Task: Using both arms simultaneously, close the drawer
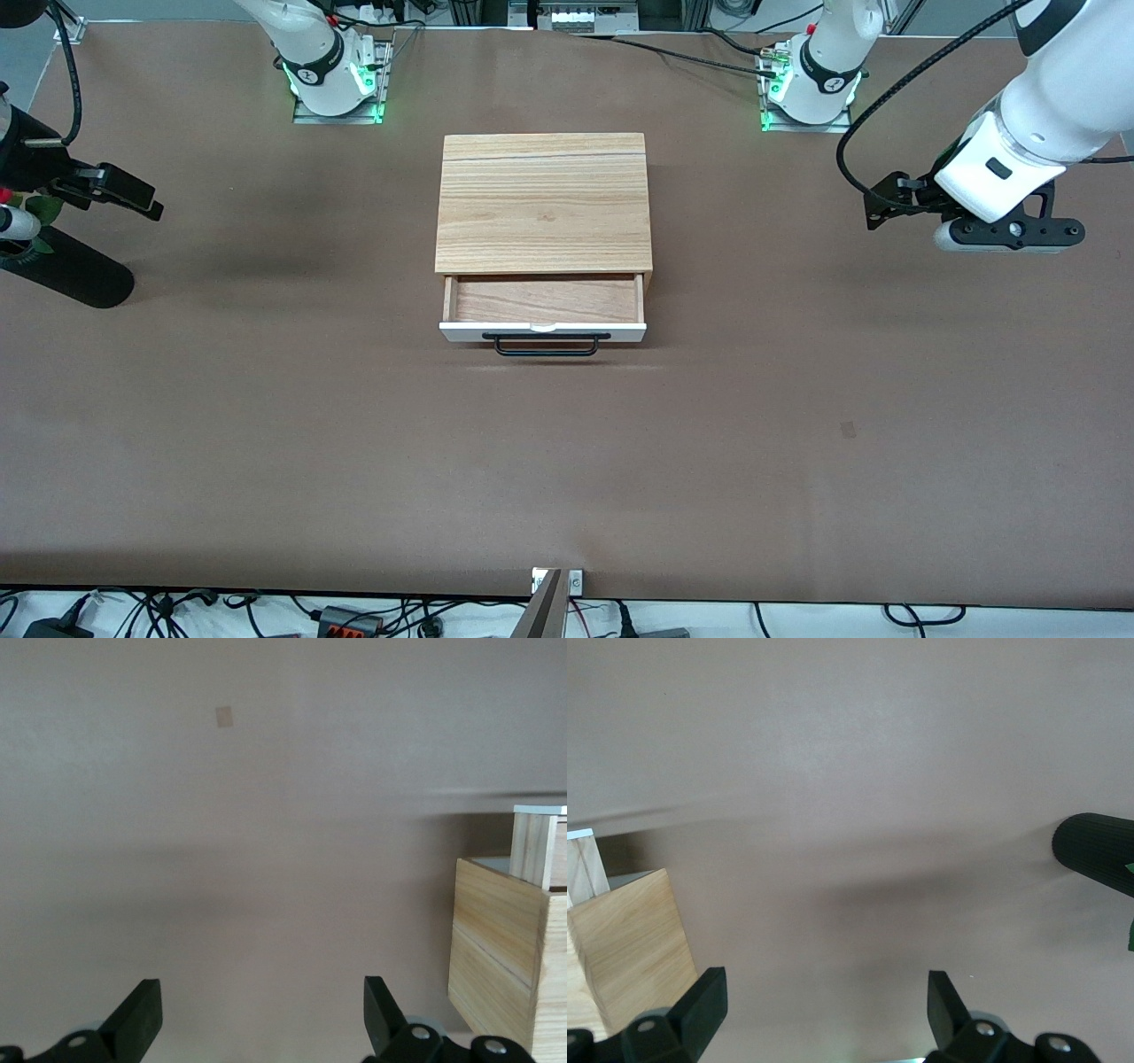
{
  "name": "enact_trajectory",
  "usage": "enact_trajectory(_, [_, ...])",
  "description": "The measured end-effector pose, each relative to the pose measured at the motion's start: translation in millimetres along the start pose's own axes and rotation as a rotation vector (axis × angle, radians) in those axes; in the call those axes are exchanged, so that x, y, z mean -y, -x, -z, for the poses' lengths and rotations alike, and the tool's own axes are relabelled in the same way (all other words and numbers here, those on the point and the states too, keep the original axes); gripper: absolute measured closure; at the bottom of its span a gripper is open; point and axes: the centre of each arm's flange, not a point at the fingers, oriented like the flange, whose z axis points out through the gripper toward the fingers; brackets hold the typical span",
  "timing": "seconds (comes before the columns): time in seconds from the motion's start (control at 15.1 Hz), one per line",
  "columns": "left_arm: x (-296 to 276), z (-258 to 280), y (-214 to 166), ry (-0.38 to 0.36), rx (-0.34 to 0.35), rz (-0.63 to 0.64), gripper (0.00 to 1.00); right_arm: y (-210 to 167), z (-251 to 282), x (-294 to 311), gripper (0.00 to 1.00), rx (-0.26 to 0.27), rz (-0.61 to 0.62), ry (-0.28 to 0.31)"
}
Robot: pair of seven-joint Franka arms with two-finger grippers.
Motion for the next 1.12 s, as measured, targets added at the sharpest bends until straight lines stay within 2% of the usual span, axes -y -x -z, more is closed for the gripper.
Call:
enact_trajectory(0.79, [-0.8, -2.8, 0.7, 0.006, 0.022, -0.001, 0.0, 0.0, 0.0, 0.0, 0.0, 0.0, 0.0, 0.0])
enact_trajectory(1.12, [-9.6, -21.8, -14.9, 0.018, 0.046, -0.015, 0.0, -1.0, -1.8, 0.1, 0.0, 0.004, -0.001, 0.0])
